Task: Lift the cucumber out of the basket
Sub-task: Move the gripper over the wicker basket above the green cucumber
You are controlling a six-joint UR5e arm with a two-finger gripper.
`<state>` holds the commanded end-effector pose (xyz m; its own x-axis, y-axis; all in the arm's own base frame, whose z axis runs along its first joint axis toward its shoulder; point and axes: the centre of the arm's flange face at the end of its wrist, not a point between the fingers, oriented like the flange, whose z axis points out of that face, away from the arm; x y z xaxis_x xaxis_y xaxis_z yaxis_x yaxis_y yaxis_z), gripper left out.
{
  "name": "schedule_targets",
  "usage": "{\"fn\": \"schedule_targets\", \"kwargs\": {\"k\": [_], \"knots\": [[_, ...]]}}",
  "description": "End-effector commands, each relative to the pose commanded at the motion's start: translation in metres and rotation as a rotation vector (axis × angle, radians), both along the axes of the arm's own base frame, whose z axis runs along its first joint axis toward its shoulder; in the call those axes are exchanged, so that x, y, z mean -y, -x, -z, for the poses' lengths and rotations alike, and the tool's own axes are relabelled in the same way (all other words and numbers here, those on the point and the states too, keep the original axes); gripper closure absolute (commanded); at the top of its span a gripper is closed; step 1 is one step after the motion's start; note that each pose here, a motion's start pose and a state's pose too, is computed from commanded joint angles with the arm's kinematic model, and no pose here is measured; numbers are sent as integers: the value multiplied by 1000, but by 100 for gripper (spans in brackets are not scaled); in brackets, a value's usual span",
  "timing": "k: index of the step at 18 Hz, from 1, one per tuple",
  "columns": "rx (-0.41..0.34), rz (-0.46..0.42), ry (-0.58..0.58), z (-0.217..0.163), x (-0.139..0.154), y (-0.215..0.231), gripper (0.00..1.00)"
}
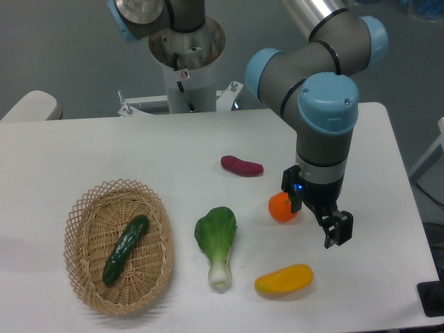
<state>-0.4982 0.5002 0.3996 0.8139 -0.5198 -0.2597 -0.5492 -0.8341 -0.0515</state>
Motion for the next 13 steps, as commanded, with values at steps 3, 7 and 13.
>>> {"fn": "schedule_targets", "kwargs": {"k": [3, 7, 13], "knots": [[-2, 4, 0, -4, 0, -2, 0], [6, -45, 22, 0, -17, -36, 0], [105, -262, -12, 16, -45, -110, 0]]}}
